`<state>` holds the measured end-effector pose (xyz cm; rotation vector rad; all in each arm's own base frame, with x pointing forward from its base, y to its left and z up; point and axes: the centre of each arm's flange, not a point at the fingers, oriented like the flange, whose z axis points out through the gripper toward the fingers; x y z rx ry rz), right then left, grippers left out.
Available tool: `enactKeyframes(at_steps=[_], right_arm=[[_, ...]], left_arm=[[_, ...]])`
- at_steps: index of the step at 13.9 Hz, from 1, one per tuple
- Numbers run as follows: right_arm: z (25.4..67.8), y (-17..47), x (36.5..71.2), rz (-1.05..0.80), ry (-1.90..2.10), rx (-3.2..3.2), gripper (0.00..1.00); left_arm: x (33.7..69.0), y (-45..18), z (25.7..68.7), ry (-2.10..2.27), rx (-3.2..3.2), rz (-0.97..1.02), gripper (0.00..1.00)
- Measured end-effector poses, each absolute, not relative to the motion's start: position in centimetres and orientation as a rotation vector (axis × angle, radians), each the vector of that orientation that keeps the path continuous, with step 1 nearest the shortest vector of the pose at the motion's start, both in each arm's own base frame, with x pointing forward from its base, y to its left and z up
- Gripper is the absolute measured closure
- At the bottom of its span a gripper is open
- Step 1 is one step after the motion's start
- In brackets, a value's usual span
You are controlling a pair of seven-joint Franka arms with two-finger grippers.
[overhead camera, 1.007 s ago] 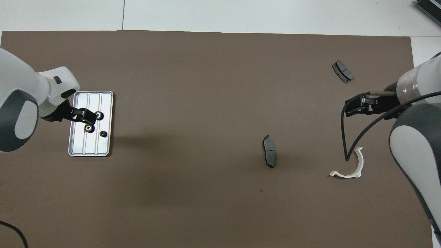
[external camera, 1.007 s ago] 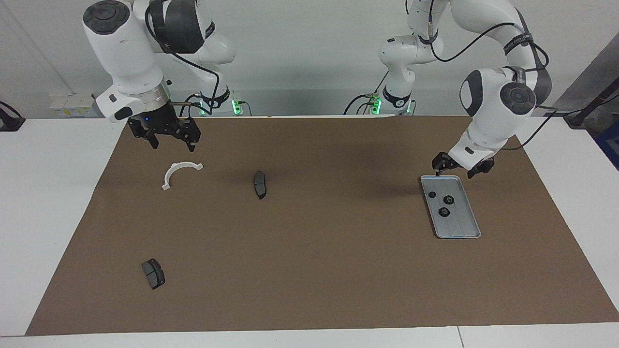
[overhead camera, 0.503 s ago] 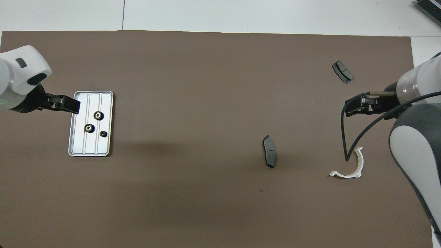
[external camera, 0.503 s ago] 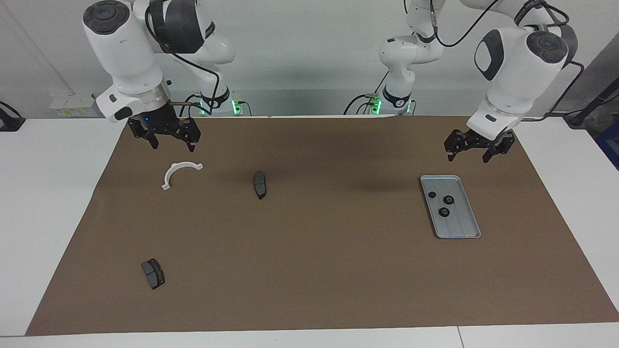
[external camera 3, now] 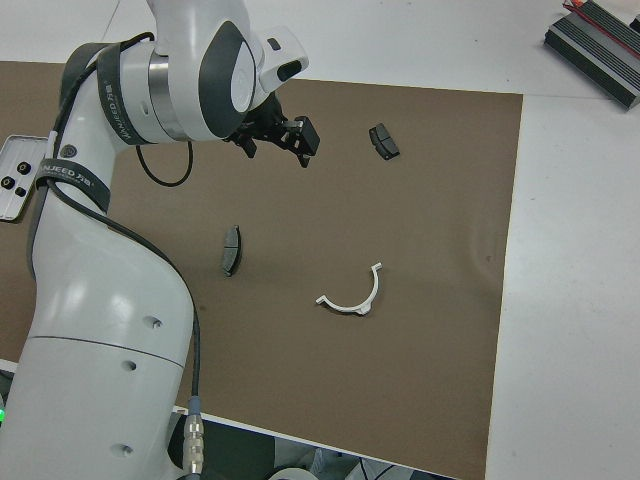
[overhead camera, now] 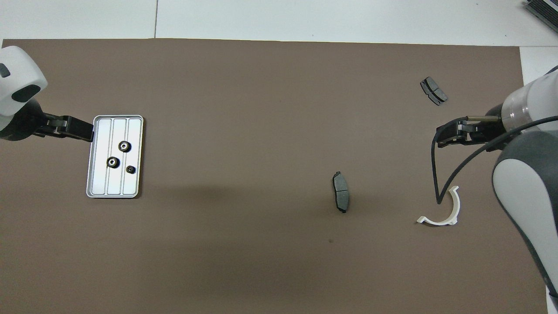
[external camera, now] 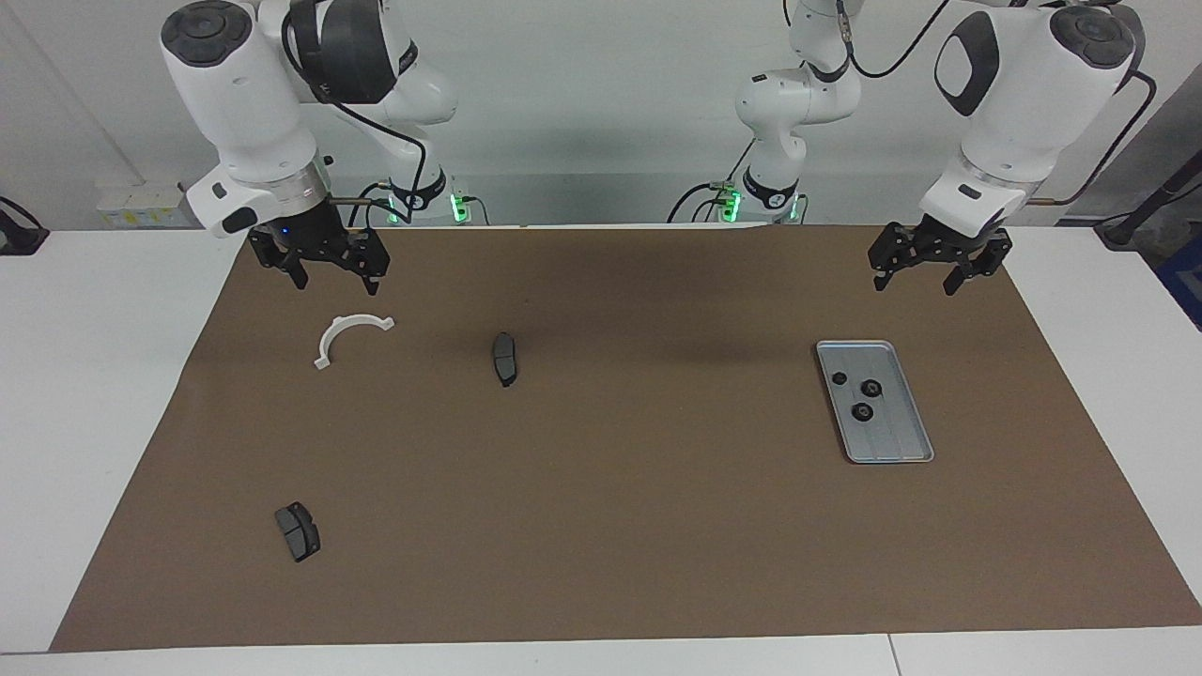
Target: Pick bearing gear from pile to tray
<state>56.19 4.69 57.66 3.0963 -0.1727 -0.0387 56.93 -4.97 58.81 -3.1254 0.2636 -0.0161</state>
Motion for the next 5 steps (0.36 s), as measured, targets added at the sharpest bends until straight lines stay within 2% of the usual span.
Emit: enactKeyframes(at_steps=[5], right_arm=[[57.66, 4.69, 56.19, -0.039, -0.173, 3.096, 0.00]], left_arm=[[56.73, -4.95, 58.39, 0.263, -3.125, 0.017, 0.00]])
